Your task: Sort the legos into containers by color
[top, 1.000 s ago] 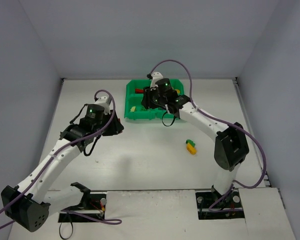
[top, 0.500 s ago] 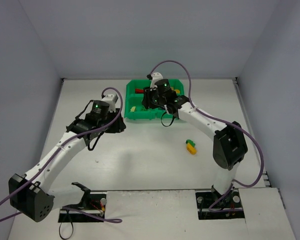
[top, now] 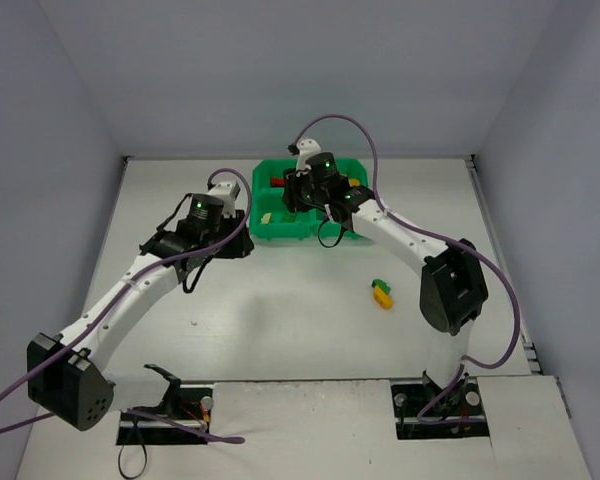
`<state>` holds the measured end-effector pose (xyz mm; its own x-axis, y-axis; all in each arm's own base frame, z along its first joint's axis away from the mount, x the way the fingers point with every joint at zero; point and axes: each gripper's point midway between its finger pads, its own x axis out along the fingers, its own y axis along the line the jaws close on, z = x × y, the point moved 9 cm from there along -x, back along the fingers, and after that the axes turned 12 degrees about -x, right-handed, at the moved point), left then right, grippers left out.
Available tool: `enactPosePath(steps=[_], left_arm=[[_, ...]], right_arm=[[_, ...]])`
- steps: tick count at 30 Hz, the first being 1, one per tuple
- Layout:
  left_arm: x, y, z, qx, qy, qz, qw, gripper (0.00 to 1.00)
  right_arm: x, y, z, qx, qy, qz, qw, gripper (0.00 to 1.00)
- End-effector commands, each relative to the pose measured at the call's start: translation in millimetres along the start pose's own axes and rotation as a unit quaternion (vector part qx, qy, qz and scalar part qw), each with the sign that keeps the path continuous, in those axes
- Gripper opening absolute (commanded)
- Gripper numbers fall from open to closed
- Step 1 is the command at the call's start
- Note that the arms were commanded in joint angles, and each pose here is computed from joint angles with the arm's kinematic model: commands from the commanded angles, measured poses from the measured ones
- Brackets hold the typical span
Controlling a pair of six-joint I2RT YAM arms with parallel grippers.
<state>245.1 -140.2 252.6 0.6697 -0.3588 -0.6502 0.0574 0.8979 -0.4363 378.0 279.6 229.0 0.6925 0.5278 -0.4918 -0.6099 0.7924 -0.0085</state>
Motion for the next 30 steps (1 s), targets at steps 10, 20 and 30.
enactPosePath(steps=[10, 20, 30], left_arm=[[-8, -17, 32, -0.023, -0.07, -0.021, 0.997, 0.0], [-8, -19, 36, -0.026, -0.07, -0.017, 0.997, 0.0], [-8, -19, 48, 0.001, -0.086, 0.0, 0.996, 0.0]], right_arm=[[-7, -8, 41, -0.027, -0.069, -0.019, 0.997, 0.0], [-7, -10, 41, -0.024, -0.07, -0.014, 0.997, 0.0], [-9, -24, 36, -0.03, -0.069, -0.009, 0.997, 0.0]])
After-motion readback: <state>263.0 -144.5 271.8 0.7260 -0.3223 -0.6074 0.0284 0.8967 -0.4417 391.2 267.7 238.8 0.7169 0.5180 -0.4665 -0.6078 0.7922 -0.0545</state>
